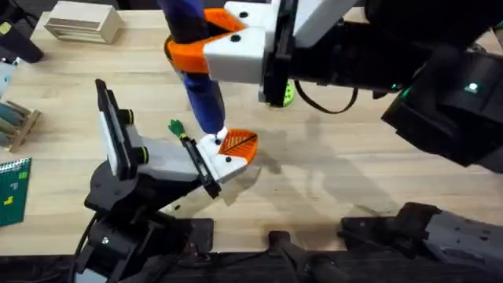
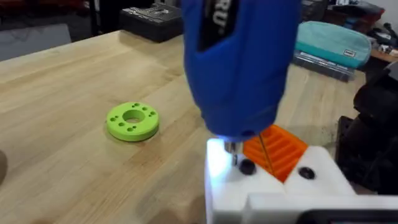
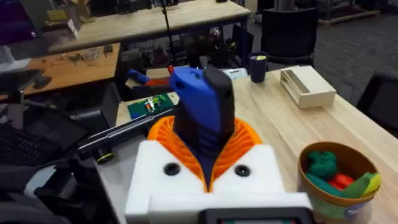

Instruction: Pick up the gripper from the table and insert it into the empty holder that is missing its gripper. Then pick up a screw, insert it into the mounting hole, and use the screwdriver to tighten it. Finally, clean up the table by picking up the vegetable and placing it into the bucket.

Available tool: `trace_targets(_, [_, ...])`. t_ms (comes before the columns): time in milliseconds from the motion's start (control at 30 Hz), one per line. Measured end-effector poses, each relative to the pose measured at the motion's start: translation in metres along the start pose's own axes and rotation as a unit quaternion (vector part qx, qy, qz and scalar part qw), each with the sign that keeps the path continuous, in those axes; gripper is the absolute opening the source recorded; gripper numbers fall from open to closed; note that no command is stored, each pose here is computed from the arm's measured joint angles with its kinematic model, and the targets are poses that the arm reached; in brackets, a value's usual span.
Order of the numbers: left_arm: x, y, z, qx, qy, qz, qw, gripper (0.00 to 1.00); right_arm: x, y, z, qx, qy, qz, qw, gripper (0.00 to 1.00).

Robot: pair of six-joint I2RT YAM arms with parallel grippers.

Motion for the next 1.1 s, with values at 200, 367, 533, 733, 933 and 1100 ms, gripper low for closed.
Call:
trace_targets(200, [0.000, 0.000, 0.000, 0.000, 0.000, 0.000, 1.000, 0.010, -0.004, 0.003, 0.003, -0.003, 0.003, -0.005, 1.000, 0.032])
trace_targets(367, [0.000, 0.000, 0.000, 0.000, 0.000, 0.000, 1.000, 0.010, -0.010, 0.007, 0.006, -0.005, 0.008, -0.013, 1.000, 0.032])
trace_targets(533, [0.000, 0.000, 0.000, 0.000, 0.000, 0.000, 1.000, 0.010, -0.009, 0.007, 0.007, -0.007, 0.006, -0.010, 1.000, 0.032])
trace_targets(733, [0.000, 0.000, 0.000, 0.000, 0.000, 0.000, 1.000, 0.010, -0.005, 0.007, 0.007, -0.006, 0.001, -0.002, 1.000, 0.032])
trace_targets(933, [0.000, 0.000, 0.000, 0.000, 0.000, 0.000, 1.000, 0.010, -0.005, 0.007, 0.007, -0.008, 0.001, -0.002, 1.000, 0.032])
trace_targets(1100, [0.000, 0.000, 0.000, 0.000, 0.000, 0.000, 1.000, 0.010, -0.005, 0.007, 0.007, -0.008, 0.001, -0.002, 1.000, 0.032])
Point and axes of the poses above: each hand's point on the last joint's axis, 136 mm out from that joint toward the fingers, its own y axis back along the fingers, its own z axis along the line the jaws close on, x = y × z, the point moved 2 cm from there along y, back along the fingers, and after that the axes turned 3 degrees about -y, right-handed, at the moved point
